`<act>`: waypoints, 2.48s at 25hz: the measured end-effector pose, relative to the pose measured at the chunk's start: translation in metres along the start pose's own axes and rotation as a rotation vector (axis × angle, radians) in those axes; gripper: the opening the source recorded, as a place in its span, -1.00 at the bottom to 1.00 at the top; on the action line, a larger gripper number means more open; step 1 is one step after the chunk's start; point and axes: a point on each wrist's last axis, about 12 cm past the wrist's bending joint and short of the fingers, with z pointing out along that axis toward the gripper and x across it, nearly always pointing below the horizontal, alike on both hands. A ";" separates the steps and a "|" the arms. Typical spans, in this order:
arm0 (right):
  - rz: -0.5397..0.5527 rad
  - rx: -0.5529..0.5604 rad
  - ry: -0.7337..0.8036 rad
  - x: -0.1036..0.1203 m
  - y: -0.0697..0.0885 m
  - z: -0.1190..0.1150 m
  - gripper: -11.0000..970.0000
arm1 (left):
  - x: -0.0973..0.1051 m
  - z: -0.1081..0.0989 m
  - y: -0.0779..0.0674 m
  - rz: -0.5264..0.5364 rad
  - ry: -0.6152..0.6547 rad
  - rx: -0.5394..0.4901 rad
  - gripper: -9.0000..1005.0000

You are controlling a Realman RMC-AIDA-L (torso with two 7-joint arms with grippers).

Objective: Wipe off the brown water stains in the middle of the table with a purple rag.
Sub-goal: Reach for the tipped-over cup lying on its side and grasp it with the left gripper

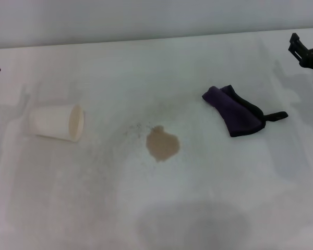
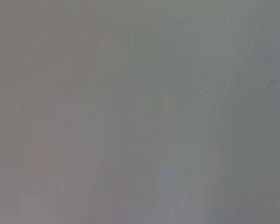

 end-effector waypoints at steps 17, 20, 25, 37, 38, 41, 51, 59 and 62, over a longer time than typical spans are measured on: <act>-0.017 0.009 0.000 -0.001 -0.004 -0.001 0.75 | -0.007 0.000 0.003 -0.103 -0.042 0.008 0.77; -0.019 0.012 0.002 0.000 -0.006 -0.002 0.75 | -0.015 0.000 0.010 -0.146 -0.056 0.074 0.77; -0.025 0.011 0.000 -0.001 -0.007 -0.001 0.74 | -0.037 -0.003 0.039 -0.226 0.001 0.277 0.76; -0.030 0.039 0.007 -0.003 -0.014 0.000 0.73 | -0.093 0.036 0.060 0.076 0.491 0.789 0.75; -0.028 0.041 0.010 -0.003 -0.014 0.000 0.73 | -0.099 0.045 0.053 0.153 0.550 0.851 0.75; -0.023 0.037 0.007 -0.004 -0.010 0.003 0.72 | -0.110 0.063 0.038 0.318 0.706 0.965 0.75; 0.024 0.009 0.009 -0.006 0.003 0.011 0.71 | -0.143 0.101 0.001 0.876 0.961 1.020 0.75; 0.067 0.018 0.020 -0.001 0.001 0.007 0.70 | -0.148 0.101 -0.024 1.217 0.837 1.001 0.75; 0.077 0.021 0.019 -0.001 0.001 0.007 0.70 | -0.143 0.098 -0.038 1.236 0.828 1.065 0.75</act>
